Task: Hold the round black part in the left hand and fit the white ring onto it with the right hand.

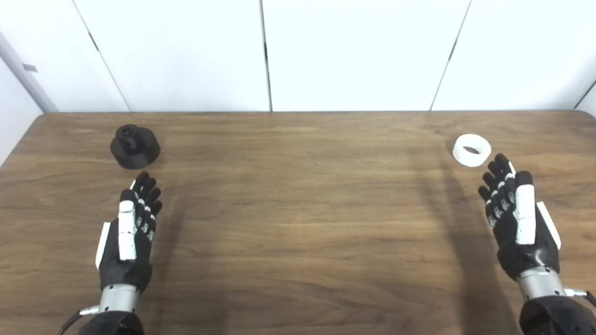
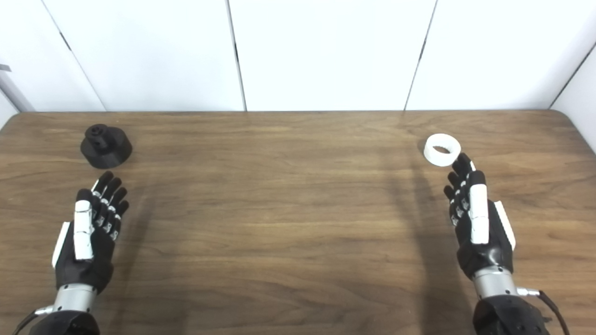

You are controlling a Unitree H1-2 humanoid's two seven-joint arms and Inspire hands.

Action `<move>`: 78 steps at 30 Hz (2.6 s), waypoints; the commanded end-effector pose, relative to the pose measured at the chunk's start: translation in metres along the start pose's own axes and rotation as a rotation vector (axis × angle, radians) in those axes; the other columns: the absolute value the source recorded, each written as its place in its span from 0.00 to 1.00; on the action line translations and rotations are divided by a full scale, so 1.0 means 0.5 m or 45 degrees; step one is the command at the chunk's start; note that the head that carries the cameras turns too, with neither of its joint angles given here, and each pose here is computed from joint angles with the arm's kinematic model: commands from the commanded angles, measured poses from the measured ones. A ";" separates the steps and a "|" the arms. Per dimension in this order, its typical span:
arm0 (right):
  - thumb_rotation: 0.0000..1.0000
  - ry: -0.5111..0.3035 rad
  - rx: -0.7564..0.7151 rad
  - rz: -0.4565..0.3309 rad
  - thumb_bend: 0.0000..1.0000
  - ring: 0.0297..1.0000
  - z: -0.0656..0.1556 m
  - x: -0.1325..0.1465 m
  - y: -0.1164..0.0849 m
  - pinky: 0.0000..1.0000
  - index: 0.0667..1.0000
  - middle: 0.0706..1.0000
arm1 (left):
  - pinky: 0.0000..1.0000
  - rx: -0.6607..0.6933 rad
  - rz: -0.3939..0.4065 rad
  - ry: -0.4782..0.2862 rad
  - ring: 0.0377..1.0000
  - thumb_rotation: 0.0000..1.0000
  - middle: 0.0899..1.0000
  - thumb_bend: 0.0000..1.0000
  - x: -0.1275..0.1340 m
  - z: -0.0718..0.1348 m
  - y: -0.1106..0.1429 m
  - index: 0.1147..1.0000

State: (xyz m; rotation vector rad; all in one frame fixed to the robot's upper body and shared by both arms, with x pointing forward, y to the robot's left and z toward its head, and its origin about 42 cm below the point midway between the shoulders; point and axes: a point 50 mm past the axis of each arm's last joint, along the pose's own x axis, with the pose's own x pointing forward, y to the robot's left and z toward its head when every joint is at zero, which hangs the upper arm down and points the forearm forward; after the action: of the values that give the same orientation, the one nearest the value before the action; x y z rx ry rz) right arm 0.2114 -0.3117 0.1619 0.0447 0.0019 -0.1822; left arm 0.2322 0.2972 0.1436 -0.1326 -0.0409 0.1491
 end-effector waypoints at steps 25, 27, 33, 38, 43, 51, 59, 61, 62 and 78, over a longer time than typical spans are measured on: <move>1.00 -0.019 -0.050 -0.004 0.55 1.00 0.001 -0.020 -0.015 1.00 0.98 0.99 | 0.99 0.012 -0.017 -0.089 0.97 0.90 0.96 0.55 0.008 0.023 -0.007 0.94; 1.00 -0.016 -0.054 -0.002 0.55 1.00 0.001 -0.020 -0.014 1.00 0.98 0.99 | 0.99 0.017 -0.020 -0.084 0.97 0.90 0.96 0.55 0.007 0.023 -0.007 0.95; 1.00 -0.015 -0.046 0.000 0.56 1.00 0.000 -0.021 -0.021 1.00 0.99 1.00 | 1.00 0.023 -0.025 -0.088 0.97 0.91 0.96 0.54 0.006 0.020 -0.011 0.95; 1.00 -0.018 -0.050 -0.013 0.56 1.00 -0.001 -0.022 -0.033 1.00 0.99 1.00 | 0.98 0.047 -0.018 -0.084 0.96 0.91 0.96 0.54 0.000 0.012 -0.024 0.94; 1.00 -0.029 -0.041 0.012 0.56 1.00 -0.004 -0.022 -0.050 1.00 1.00 1.00 | 0.98 0.057 -0.004 -0.083 0.95 0.88 0.95 0.55 -0.007 -0.003 -0.047 0.93; 1.00 -0.048 -0.067 0.042 0.55 1.00 -0.008 -0.020 -0.057 1.00 0.98 0.99 | 0.99 0.042 -0.007 -0.086 0.97 0.87 0.96 0.55 -0.012 -0.026 -0.072 0.93; 1.00 -0.052 -0.072 0.050 0.49 0.97 -0.013 -0.019 -0.063 1.00 0.94 0.95 | 0.96 0.055 0.006 -0.081 0.94 0.88 0.94 0.56 -0.015 -0.035 -0.079 0.92; 1.00 -0.049 -0.066 0.046 0.49 0.97 -0.016 -0.020 -0.064 1.00 0.93 0.94 | 0.97 0.062 0.002 -0.078 0.94 0.88 0.95 0.57 -0.017 -0.037 -0.081 0.93; 1.00 -0.048 -0.066 0.044 0.49 0.96 -0.017 -0.020 -0.065 1.00 0.92 0.93 | 0.97 0.064 0.001 -0.076 0.95 0.88 0.95 0.57 -0.018 -0.038 -0.081 0.93; 1.00 -0.054 -0.082 0.040 0.44 0.86 -0.034 -0.013 -0.070 0.74 0.84 0.85 | 0.96 0.075 0.008 -0.086 0.94 0.87 0.95 0.53 -0.020 -0.057 -0.081 0.94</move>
State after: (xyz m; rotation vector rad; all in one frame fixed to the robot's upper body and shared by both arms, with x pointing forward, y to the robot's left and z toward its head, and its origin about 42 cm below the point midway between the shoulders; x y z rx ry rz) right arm 0.1916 -0.3419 0.1298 0.0006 0.0559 -0.1555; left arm 0.2317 0.2585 0.1160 -0.0567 -0.0512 0.1521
